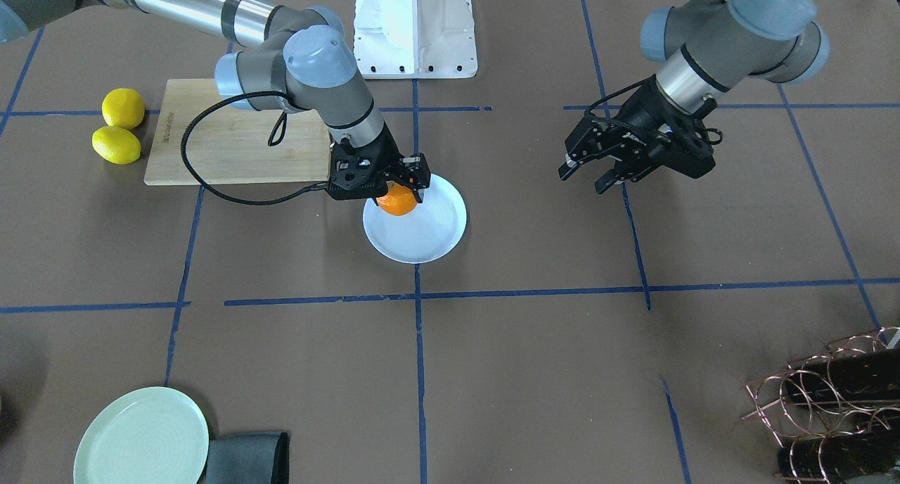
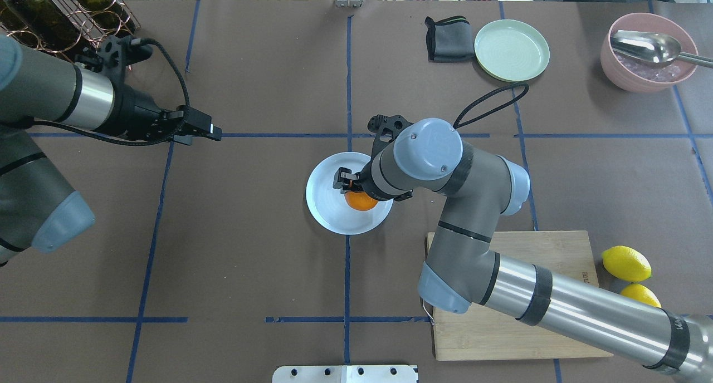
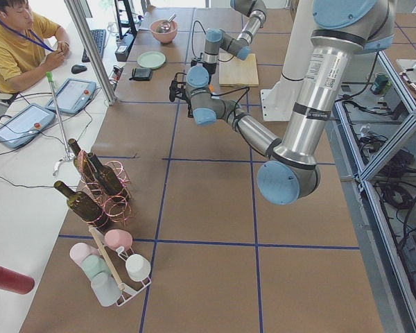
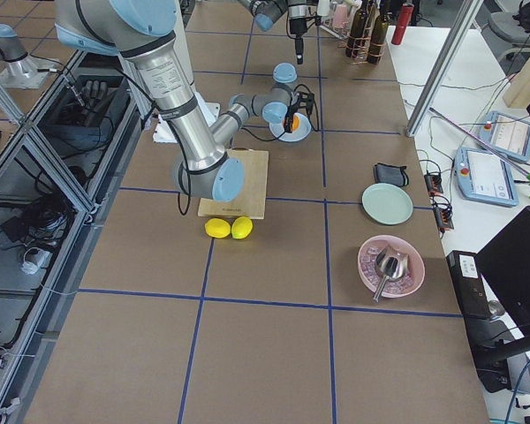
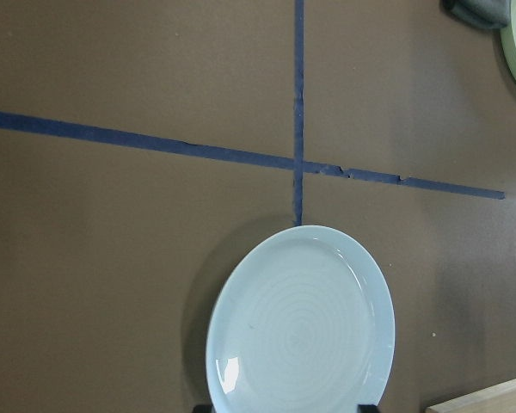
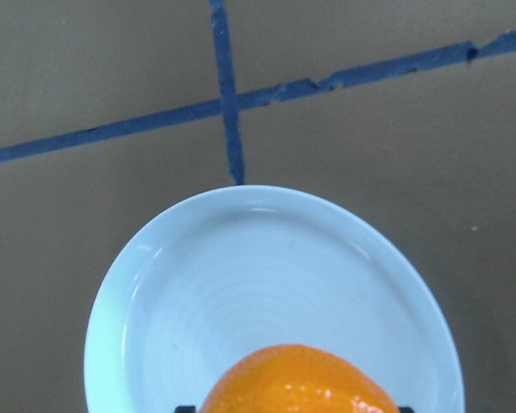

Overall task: Pick orange to plate
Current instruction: 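Carry the orange onto the plate with the right gripper while the left withdraws, then open the right gripper to release the orange on the plate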

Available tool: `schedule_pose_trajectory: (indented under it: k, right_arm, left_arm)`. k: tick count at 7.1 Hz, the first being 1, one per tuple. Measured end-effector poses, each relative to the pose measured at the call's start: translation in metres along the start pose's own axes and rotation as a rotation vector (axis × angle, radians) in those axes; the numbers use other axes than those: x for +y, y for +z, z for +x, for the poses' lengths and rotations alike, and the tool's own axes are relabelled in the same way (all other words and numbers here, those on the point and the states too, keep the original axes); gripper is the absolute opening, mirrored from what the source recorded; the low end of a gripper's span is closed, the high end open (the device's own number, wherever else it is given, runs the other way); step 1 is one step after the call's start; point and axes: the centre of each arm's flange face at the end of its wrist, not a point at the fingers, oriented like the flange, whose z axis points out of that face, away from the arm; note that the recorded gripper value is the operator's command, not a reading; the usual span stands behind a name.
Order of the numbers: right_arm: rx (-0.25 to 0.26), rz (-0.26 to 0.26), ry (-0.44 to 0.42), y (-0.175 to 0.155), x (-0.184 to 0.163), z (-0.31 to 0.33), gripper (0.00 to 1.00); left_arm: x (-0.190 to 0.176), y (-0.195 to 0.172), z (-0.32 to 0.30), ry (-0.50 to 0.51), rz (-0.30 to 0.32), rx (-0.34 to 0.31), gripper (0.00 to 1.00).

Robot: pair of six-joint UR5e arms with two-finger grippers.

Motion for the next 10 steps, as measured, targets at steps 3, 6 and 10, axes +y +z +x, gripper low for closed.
schedule_pose_trajectory:
  k: [3, 6, 10]
  right_arm:
    - [0.092, 0.050, -0.006, 0.018, -0.006, -0.009, 0.00]
    - [0.103, 0.060, 0.001, 0.027, -0.013, -0.034, 0.00]
    - [0.132, 0.054, -0.006, 0.043, -0.017, -0.033, 1.00]
  left_arm:
    - [0.013, -0.021, -0.019, -0.011, 0.010, -0.014, 0.80]
    - [0.014, -0.022, -0.020, -0.011, 0.010, -0.014, 0.80]
    - [0.014, -0.020, -0.020, -0.011, 0.007, -0.015, 0.80]
